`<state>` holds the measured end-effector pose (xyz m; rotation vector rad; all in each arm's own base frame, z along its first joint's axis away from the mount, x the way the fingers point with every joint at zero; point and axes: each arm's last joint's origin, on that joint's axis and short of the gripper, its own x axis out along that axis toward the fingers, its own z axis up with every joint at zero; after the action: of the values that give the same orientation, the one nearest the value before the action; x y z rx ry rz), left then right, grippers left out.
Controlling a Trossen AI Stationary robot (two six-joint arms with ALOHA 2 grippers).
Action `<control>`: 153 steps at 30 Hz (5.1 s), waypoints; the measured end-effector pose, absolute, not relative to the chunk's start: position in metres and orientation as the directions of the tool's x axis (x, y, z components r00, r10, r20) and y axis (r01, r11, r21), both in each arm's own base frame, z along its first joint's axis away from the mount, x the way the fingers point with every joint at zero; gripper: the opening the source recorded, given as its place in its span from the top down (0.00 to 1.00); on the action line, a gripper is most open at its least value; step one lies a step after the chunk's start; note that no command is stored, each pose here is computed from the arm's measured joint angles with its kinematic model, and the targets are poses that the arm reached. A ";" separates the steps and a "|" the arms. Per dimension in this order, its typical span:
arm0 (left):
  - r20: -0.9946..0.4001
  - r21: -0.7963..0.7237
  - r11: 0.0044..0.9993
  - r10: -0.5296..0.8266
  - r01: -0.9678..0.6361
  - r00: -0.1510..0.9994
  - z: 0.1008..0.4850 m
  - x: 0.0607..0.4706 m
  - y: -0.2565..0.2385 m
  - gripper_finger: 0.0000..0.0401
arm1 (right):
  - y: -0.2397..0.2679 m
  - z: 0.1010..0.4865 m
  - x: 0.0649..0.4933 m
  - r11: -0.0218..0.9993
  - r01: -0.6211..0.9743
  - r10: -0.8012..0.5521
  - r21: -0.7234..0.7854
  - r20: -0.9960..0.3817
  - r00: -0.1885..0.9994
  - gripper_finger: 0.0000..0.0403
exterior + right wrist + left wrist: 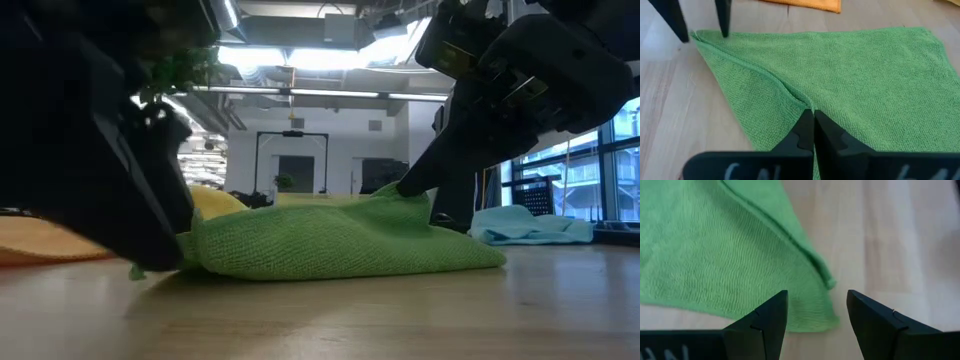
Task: Fold microfiber towels
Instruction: Fold the green microfiber cloth
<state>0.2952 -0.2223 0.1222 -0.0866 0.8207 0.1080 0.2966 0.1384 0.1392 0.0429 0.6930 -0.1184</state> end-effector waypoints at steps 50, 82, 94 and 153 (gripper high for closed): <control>-0.788 -0.010 0.970 -0.158 0.245 0.595 0.193 0.324 -0.232 1.00 | 0.189 0.182 0.250 0.974 -0.070 0.190 0.213 -0.617 0.763 1.00; -0.860 0.126 0.980 0.030 0.155 0.510 0.172 0.317 -0.085 1.00 | 0.101 0.160 0.273 0.909 0.406 -0.366 -0.092 -0.638 0.677 1.00; -0.840 0.158 0.985 0.096 0.072 0.534 0.153 0.317 -0.041 1.00 | 0.064 0.138 0.288 0.892 0.442 -0.378 -0.098 -0.697 0.609 1.00; -0.683 0.147 0.979 -0.001 0.139 0.730 0.155 0.310 -0.143 0.52 | 0.143 0.143 0.278 0.996 -0.043 -0.030 -0.082 -0.727 0.686 0.53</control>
<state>0.3097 -0.1428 0.1548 0.1939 0.7495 -0.0777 0.2785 0.1431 0.1430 -0.0954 0.8153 0.0074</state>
